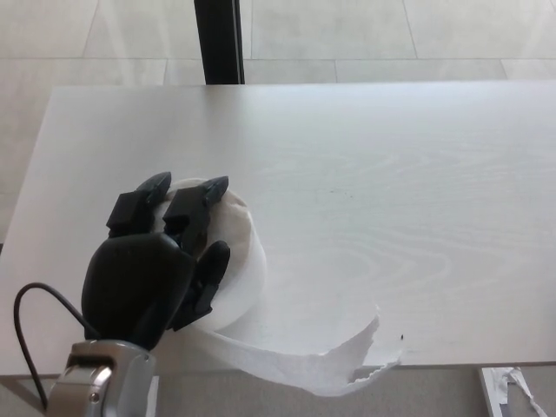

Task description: A toilet paper roll is kept in the middle of the desk infront of the robot. The robot places its left hand on the top of the toilet paper roll to hold it still and uses its right hand to tear off a piece of toilet paper from it and hands the paper to a person

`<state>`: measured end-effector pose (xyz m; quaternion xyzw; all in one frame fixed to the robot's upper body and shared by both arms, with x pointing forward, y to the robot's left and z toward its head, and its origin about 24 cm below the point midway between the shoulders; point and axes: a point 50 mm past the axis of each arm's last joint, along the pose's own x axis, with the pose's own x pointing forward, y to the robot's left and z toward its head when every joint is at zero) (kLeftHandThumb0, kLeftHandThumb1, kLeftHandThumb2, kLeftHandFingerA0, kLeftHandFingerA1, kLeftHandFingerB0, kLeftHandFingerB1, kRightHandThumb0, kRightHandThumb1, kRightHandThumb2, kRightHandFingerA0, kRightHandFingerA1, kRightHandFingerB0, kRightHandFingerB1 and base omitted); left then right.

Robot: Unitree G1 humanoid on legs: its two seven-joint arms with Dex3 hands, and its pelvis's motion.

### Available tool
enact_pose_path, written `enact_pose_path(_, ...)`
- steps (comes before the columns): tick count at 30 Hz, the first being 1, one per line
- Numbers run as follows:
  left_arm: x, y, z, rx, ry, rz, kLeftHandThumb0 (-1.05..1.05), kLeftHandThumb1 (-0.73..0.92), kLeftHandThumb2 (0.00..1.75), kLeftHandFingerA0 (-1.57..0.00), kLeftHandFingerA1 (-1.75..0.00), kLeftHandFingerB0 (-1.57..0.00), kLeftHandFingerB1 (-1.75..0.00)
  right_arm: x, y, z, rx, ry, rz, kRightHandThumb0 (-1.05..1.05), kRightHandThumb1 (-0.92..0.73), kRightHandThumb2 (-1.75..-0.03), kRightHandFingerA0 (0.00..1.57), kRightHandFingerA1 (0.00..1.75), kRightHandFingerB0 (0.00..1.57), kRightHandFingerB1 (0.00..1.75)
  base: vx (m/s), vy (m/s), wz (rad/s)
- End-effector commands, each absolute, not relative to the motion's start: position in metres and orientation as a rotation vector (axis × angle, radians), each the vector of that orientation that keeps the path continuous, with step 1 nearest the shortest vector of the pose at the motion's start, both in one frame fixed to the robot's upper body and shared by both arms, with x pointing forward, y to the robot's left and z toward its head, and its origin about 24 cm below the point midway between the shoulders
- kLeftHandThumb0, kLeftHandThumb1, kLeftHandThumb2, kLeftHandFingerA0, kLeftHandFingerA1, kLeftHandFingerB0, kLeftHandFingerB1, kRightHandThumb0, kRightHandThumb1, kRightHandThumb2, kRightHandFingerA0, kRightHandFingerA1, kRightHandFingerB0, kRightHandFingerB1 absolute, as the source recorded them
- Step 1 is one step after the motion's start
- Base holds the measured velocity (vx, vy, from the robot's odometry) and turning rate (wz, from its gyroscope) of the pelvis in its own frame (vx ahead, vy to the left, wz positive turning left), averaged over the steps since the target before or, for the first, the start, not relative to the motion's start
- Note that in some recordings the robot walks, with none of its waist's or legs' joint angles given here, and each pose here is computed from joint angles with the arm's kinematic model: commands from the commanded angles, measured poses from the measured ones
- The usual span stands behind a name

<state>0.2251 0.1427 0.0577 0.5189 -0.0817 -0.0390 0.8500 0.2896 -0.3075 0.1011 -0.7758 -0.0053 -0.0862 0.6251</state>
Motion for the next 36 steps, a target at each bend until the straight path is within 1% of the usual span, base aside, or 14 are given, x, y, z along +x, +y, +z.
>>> enact_pose_path(1, 0.191, 0.172, -0.010, 1.190, 0.273, -0.261, -0.64, 0.75, 0.95, -0.07, -0.51, -0.15, -0.43, 0.277, -0.305, 0.096, -1.744, 0.044, -0.123, -1.05, -0.62, -0.98, 0.00, 0.11, 0.08, 0.02, 0.00, 0.000, 0.00)
enact_pose_path(3, 0.191, 0.172, -0.010, 1.188, 0.271, -0.260, -0.64, 0.75, 0.95, -0.07, -0.51, -0.15, -0.43, 0.275, -0.303, 0.096, -1.741, 0.062, -0.103, -1.05, -0.62, -0.99, 0.00, 0.11, 0.00, 0.00, 0.00, 0.000, 0.00)
enact_pose_path(4, 0.191, 0.172, -0.010, 1.192, 0.275, -0.260, -0.65, 0.75, 0.95, -0.07, -0.51, -0.15, -0.43, 0.272, -0.301, 0.095, -1.710, 0.068, -0.087, -1.04, -0.61, -1.00, 0.00, 0.00, 0.00, 0.00, 0.00, 0.000, 0.00)
enact_pose_path(8, 0.189, 0.174, -0.010, 1.196, 0.275, -0.257, -0.63, 0.74, 0.94, -0.08, -0.52, -0.16, -0.44, 0.266, -0.294, 0.092, -1.727, 0.142, -0.040, -1.05, -0.65, -1.04, 0.01, 0.05, 0.00, 0.02, 0.00, 0.000, 0.00)
enact_pose_path(9, 0.189, 0.175, -0.010, 1.194, 0.272, -0.256, -0.63, 0.74, 0.94, -0.08, -0.52, -0.16, -0.44, 0.264, -0.293, 0.092, -1.723, 0.139, -0.027, -0.99, -0.76, -0.64, 0.00, 0.30, 0.00, 0.09, 0.00, 0.000, 0.00)
enact_pose_path(10, 0.190, 0.175, -0.010, 1.194, 0.274, -0.257, -0.62, 0.74, 0.94, -0.08, -0.52, -0.16, -0.44, 0.262, -0.291, 0.091, -1.727, 0.167, -0.007, -1.05, -0.66, -1.08, 0.00, 0.13, 0.00, 0.01, 0.00, 0.000, 0.00)
enact_pose_path(11, 0.190, 0.176, -0.011, 1.197, 0.276, -0.259, -0.63, 0.74, 0.94, -0.07, -0.51, -0.15, -0.44, 0.259, -0.290, 0.088, -1.740, 0.209, 0.026, -1.01, -0.65, -1.11, 0.00, 0.16, 0.03, 0.09, 0.00, 0.000, 0.00)
enact_pose_path(24, 0.188, 0.175, -0.015, 1.192, 0.284, -0.266, -0.64, 0.75, 0.95, -0.08, -0.51, -0.16, -0.44, 0.255, -0.292, 0.088, -1.769, 0.344, 0.029, -1.01, -0.70, -1.08, 0.00, 0.16, 0.00, 0.07, 0.00, 0.000, 0.00)
enact_pose_path(25, 0.188, 0.175, -0.015, 1.195, 0.286, -0.268, -0.64, 0.75, 0.95, -0.08, -0.51, -0.16, -0.44, 0.255, -0.292, 0.088, -1.770, 0.347, 0.029, -1.05, -0.72, -1.10, 0.00, 0.15, 0.07, 0.04, 0.00, 0.000, 0.00)
enact_pose_path(29, 0.187, 0.174, -0.017, 1.196, 0.298, -0.280, -0.65, 0.75, 0.95, -0.07, -0.51, -0.16, -0.44, 0.254, -0.292, 0.088, -1.760, 0.364, 0.031, -1.05, -0.73, -1.09, 0.00, 0.15, 0.07, 0.04, 0.00, 0.000, 0.00)
enact_pose_path(33, 0.186, 0.174, -0.018, 1.182, 0.298, -0.280, -0.64, 0.75, 0.95, -0.07, -0.51, -0.16, -0.44, 0.254, -0.291, 0.090, -1.744, 0.358, 0.037, -1.05, -0.72, -1.09, 0.00, 0.13, 0.06, 0.03, 0.00, 0.000, 0.00)
enact_pose_path(34, 0.189, 0.175, -0.013, 1.168, 0.288, -0.267, -0.63, 0.75, 0.95, -0.07, -0.51, -0.15, -0.44, 0.254, -0.292, 0.093, -1.725, 0.343, 0.035, -1.05, -0.72, -1.09, 0.00, 0.15, 0.00, 0.04, 0.00, 0.000, 0.00)
enact_pose_path(35, 0.197, 0.177, -0.001, 1.152, 0.263, -0.242, -0.33, 0.63, 1.16, -0.05, -0.54, 0.00, -0.48, 0.254, -0.293, 0.101, -1.702, 0.321, 0.025, -1.05, -0.73, -1.06, 0.00, 0.15, 0.05, 0.03, 0.00, 0.000, 0.00)
enact_pose_path(36, 0.205, 0.178, 0.012, 1.145, 0.232, -0.229, -0.33, 0.63, 1.16, -0.05, -0.54, 0.00, -0.48, 0.253, -0.294, 0.106, -1.686, 0.300, 0.006, -1.05, -0.73, -1.06, 0.00, 0.15, 0.05, 0.03, 0.00, 0.000, 0.00)
